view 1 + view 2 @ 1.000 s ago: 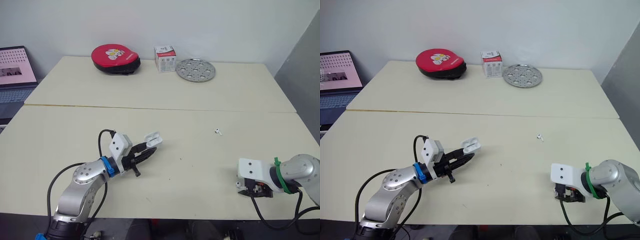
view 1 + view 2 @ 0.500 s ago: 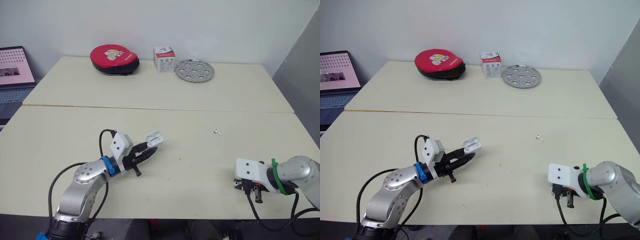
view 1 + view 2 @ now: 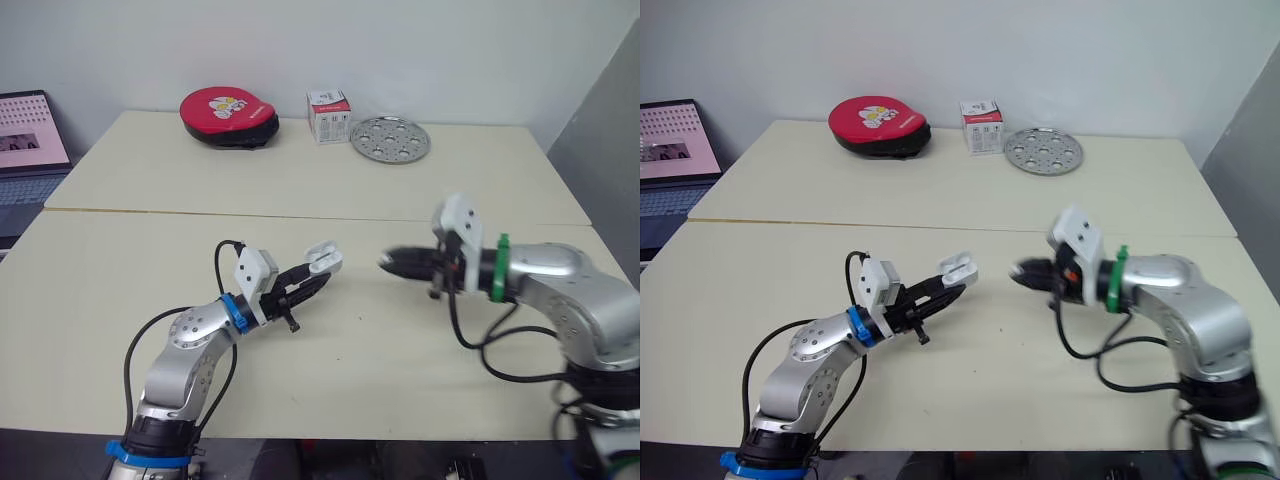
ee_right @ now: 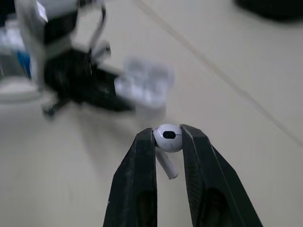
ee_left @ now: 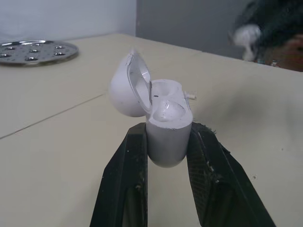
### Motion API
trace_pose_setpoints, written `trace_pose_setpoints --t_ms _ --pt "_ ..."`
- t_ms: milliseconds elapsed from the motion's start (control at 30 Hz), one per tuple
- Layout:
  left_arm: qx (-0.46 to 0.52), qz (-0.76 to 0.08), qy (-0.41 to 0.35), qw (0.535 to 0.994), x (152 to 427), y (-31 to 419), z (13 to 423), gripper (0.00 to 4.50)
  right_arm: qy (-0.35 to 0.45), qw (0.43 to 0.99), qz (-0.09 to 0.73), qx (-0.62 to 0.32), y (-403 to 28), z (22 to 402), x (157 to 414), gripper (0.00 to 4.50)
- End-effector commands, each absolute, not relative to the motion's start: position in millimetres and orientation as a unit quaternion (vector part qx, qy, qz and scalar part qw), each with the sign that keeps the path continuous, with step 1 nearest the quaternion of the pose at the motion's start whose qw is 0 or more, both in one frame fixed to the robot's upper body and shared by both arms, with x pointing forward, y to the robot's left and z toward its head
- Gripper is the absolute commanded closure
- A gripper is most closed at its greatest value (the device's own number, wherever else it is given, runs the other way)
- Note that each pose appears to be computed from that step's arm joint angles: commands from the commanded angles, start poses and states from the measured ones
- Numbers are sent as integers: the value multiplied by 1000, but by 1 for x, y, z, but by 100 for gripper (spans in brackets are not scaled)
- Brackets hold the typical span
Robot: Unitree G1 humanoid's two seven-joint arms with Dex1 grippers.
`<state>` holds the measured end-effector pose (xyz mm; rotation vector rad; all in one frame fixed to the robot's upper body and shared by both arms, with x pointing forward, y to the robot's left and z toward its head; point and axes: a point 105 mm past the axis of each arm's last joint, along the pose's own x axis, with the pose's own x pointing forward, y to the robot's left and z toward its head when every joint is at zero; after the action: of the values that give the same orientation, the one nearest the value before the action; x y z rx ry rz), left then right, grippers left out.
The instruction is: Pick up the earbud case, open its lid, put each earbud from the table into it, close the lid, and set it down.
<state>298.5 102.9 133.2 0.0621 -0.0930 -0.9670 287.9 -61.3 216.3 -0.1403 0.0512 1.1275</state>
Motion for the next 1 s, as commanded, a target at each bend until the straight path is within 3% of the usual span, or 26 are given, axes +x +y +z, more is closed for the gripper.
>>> trace_pose_setpoints --t_ms 33,200,1000 --pt "35 -461 -79 883 302 100 148 372 -53 848 528 -3 -45 242 287 412" --pt "33 -458 -93 884 306 96 154 372 -71 854 510 81 -27 232 294 412" --pt "23 -466 -108 878 309 85 162 372 -86 876 470 69 -8 180 302 412"
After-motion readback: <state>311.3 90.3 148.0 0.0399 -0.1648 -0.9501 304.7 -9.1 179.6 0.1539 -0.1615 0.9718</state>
